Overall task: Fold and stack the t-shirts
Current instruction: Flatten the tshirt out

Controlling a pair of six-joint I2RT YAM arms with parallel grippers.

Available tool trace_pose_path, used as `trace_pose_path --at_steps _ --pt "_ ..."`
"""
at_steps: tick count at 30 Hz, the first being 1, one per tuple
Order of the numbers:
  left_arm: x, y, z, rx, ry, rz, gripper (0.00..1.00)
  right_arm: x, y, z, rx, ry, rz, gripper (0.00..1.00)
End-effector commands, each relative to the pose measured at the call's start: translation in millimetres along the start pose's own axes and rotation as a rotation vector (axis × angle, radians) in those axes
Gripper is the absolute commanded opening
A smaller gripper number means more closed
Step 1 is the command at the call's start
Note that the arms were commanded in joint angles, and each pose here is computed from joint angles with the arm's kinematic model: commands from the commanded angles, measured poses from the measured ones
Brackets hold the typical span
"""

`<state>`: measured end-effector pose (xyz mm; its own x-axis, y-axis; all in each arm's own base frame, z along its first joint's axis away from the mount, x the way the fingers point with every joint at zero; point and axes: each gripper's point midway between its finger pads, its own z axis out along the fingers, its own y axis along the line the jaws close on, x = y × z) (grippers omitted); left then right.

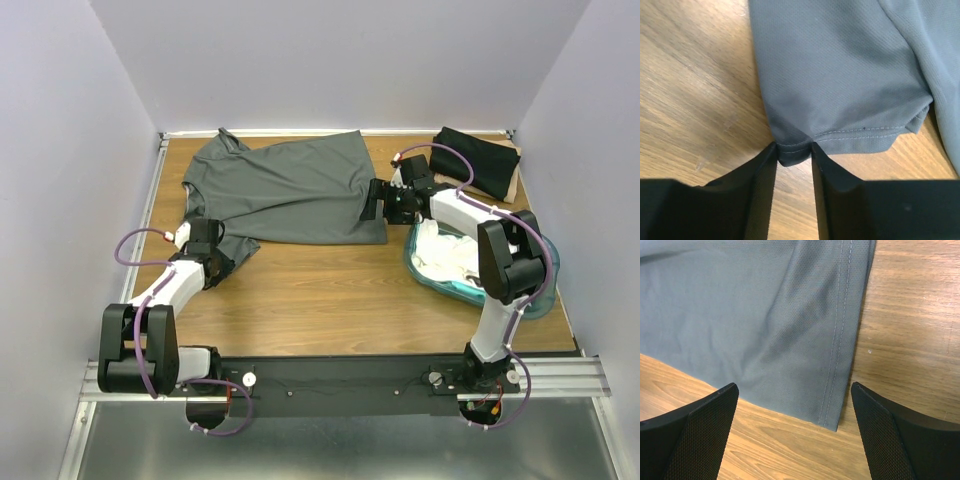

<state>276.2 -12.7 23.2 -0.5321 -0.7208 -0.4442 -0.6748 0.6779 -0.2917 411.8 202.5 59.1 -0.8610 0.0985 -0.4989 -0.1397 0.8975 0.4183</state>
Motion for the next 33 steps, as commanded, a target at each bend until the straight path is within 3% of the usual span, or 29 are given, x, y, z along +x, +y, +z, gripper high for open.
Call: trace_pose_path --at_steps 1,2,4,5,6,12,19,27,33 --pt "6.2 11.2 6.5 -0.027 0.007 -0.02 0.31 -0.8 -5.6 -8.0 0.037 -0.016 0.01 1.0" --pt "8.2 13.8 7.3 -0.033 0.01 -0.016 0.21 0.2 -6.4 -7.4 0.04 -0.014 0.01 1.0" --pt "8.3 14.3 8.8 -0.03 0.009 -0.007 0.15 0.7 -8.8 -7.1 0.051 -0.016 0.011 1.0" --pt "8.3 13.9 9.2 -0.029 0.01 -0.004 0.03 1.5 -10.8 -6.6 0.057 -0.014 0.013 1.0" --pt "8.1 13.7 9.2 -0.028 0.012 -0.001 0.0 2.1 -12.4 -6.4 0.068 -0.015 0.013 1.0" --pt "-9.7 -1.4 -4.7 0.012 -0.023 0.017 0.0 15.4 -32.0 -7.4 0.151 0.005 0.012 0.98" --pt "-44.2 -25.3 -55.2 0.138 -0.154 -0.057 0.0 35.6 -39.6 -6.5 0.173 0.059 0.017 0.91" --pt "-28.7 -20.4 -68.2 0.187 -0.124 -0.097 0.0 48.6 -33.9 -1.6 0.172 0.099 0.004 0.8" --pt "-34.5 -16.5 -87.2 0.213 -0.175 -0.137 0.0 61.5 -33.9 -1.6 0.202 0.134 0.018 0.68"
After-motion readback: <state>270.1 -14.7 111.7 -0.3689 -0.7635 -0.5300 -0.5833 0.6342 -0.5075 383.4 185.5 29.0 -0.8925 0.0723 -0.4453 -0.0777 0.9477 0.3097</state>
